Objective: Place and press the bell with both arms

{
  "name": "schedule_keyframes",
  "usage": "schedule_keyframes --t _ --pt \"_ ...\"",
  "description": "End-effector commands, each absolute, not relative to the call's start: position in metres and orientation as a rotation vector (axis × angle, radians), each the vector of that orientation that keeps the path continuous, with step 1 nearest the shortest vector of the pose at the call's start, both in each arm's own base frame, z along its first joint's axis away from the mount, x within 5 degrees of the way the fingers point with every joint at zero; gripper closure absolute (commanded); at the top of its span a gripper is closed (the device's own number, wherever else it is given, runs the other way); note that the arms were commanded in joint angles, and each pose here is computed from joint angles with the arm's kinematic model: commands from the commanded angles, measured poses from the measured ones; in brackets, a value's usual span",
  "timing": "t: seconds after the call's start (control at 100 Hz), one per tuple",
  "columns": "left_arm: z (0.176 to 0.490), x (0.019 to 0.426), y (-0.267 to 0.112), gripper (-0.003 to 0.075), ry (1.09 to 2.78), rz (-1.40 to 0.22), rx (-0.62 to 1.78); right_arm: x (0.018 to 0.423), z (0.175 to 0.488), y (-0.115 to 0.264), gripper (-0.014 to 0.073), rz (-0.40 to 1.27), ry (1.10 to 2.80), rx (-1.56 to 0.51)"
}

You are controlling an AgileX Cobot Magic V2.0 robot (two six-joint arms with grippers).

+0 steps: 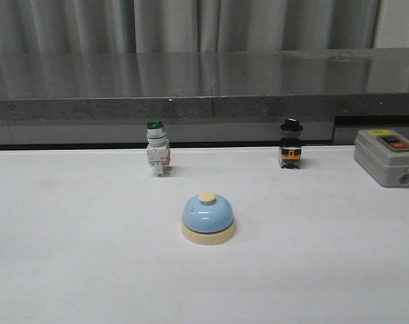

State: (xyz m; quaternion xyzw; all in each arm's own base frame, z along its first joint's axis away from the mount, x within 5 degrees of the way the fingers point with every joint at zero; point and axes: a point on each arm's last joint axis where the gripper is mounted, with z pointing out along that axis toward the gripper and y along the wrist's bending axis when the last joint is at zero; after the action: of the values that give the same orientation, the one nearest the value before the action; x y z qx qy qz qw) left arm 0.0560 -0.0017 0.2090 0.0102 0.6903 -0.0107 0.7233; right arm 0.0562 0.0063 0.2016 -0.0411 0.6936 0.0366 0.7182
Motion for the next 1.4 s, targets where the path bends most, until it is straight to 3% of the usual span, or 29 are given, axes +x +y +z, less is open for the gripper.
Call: schedule_keyframes --t 0.0,1.02,1.2,1.39 --pt "0.205 0.055 -0.001 0.0741 1.443 -0.036 0.005 0.054 0.215 0.005 0.0655 0.075 1.423 -0.077" --pt "0.205 0.055 -0.001 0.0741 1.445 -0.036 0.005 0.054 0.216 0.005 0.0655 0.074 1.413 -0.076" --pt "0.205 0.055 -0.001 0.0741 1.445 -0.036 0.005 0.052 0.224 0.005 0.0655 0.074 1.357 -0.070" --pt "0.205 0.055 -0.001 0.0741 1.445 -0.036 0.005 0.049 0.259 0.005 0.0655 0.080 1.412 -0.082"
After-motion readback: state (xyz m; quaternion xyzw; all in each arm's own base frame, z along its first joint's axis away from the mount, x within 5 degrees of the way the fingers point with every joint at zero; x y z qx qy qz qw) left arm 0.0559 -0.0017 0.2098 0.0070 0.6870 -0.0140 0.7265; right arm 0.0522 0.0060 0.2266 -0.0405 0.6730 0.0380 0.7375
